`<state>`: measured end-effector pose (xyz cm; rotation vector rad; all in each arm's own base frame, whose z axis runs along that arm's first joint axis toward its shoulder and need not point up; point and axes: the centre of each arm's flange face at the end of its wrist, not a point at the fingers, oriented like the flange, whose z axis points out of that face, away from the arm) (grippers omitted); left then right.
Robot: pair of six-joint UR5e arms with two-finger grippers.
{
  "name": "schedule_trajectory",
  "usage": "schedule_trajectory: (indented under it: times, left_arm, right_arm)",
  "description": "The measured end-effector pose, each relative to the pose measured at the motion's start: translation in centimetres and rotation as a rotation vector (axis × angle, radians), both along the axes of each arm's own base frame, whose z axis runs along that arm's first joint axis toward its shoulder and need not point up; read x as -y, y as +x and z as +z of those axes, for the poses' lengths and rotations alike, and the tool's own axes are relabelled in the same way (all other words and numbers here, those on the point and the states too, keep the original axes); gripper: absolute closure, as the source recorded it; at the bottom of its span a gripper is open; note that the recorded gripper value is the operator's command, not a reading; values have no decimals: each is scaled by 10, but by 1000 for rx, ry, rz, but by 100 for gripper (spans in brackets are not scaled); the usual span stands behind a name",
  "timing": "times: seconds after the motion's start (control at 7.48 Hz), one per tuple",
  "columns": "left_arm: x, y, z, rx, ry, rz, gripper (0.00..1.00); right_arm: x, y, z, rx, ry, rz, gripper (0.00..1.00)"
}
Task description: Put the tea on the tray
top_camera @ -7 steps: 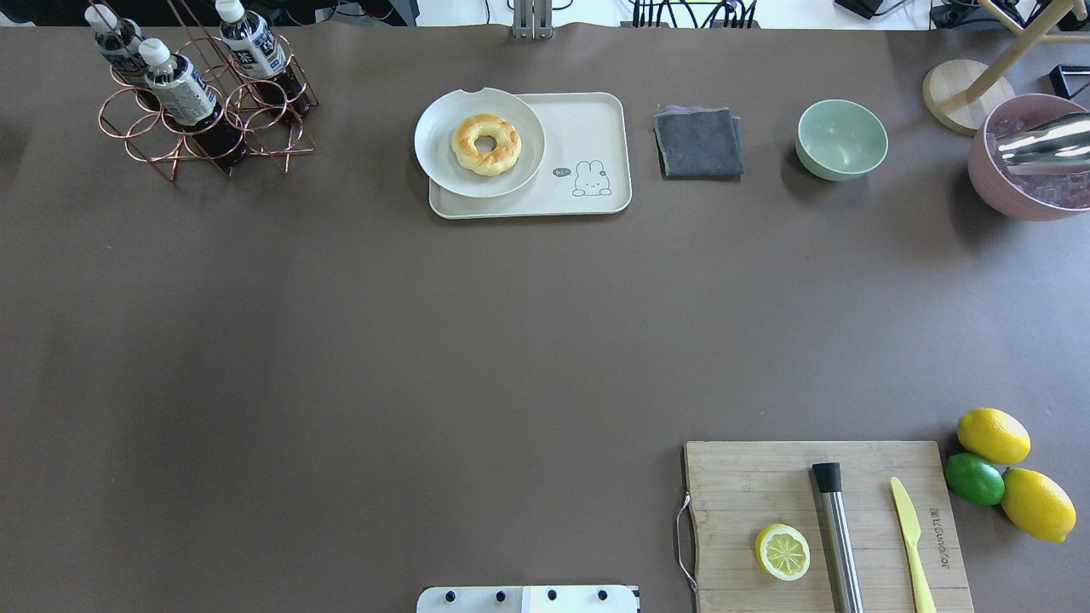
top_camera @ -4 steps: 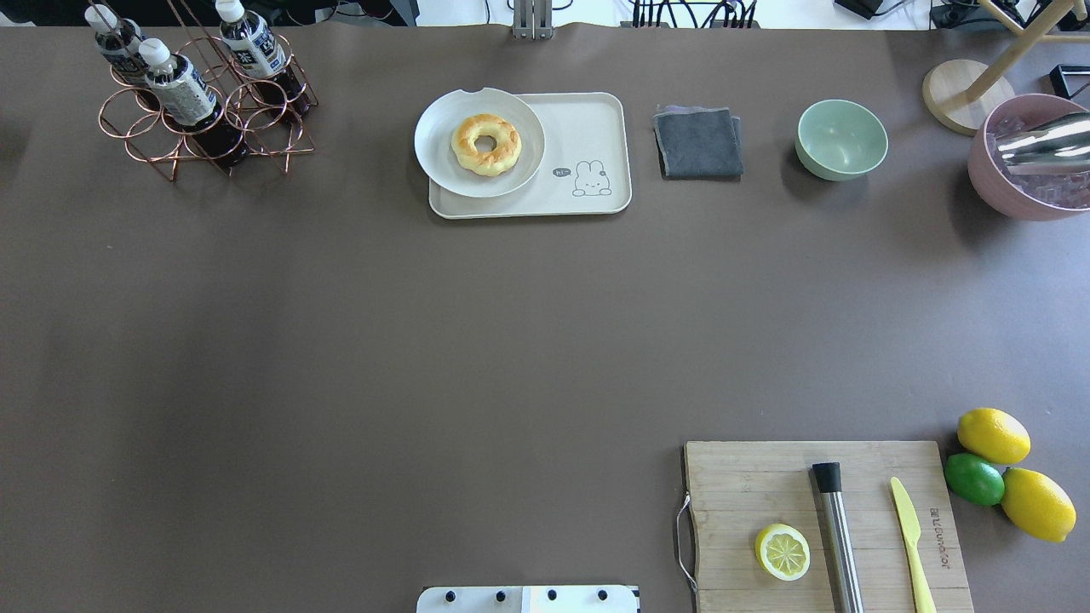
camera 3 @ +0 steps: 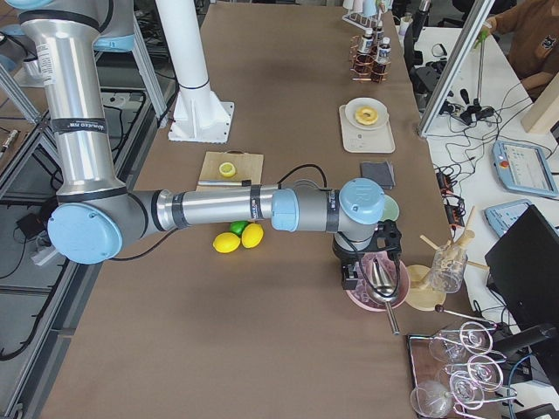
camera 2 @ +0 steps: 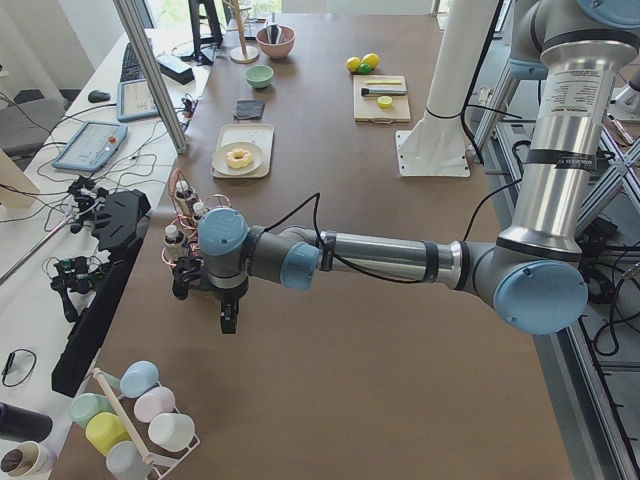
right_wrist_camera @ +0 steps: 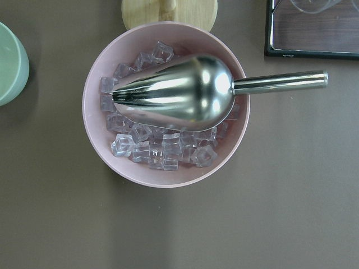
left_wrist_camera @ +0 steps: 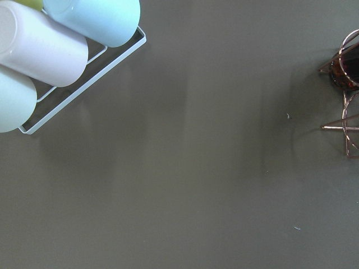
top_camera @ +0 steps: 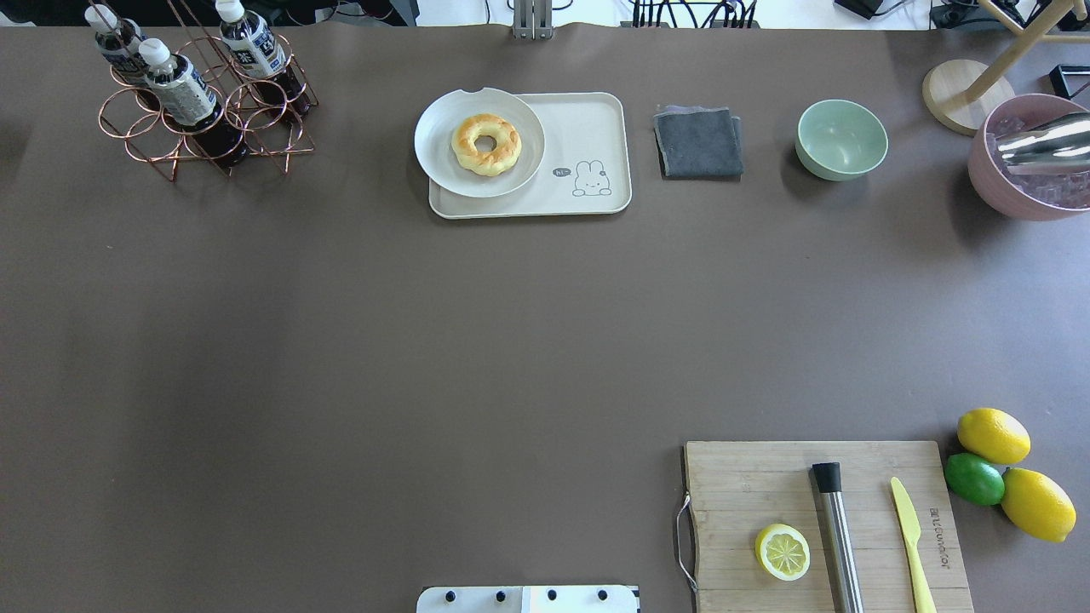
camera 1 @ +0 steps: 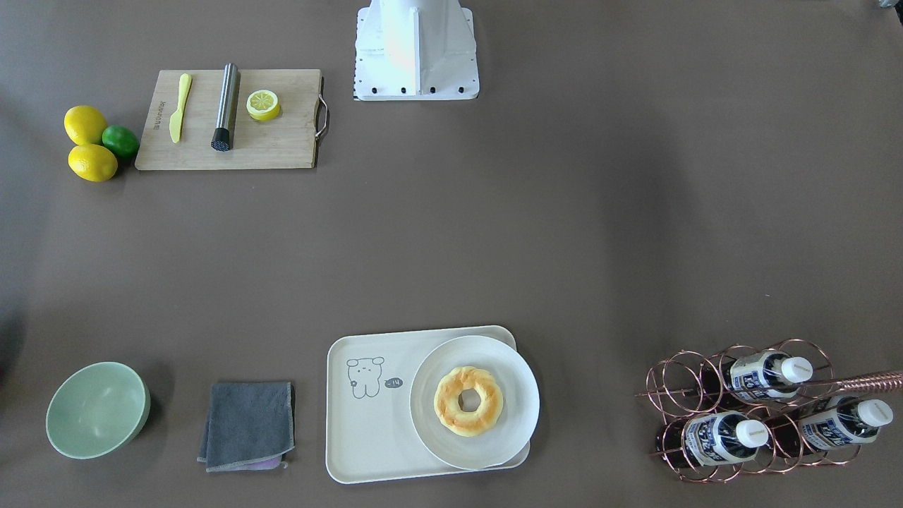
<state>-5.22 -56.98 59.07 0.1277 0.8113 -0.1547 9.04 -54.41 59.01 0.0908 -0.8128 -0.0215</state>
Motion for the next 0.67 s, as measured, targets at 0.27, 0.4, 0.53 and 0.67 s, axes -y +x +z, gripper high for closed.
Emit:
schedule_trajectory:
  times: [0.27, 0.4, 0.53, 0.67]
  left_arm:
    - [19, 7, -42, 32, 83, 1, 2]
    - [22, 25, -72, 65, 146, 21, 2]
    - [20, 47, -102, 101, 213, 44, 2]
    - [16, 65, -129, 118, 273, 64, 2]
  right_arm:
    - [-1, 1, 1, -3, -1, 1, 0]
    - [-3, 1, 3, -4, -5, 1, 0]
    - [-4, 1, 4, -5, -7, 1, 0]
    - [-6, 1, 6, -6, -10, 1, 0]
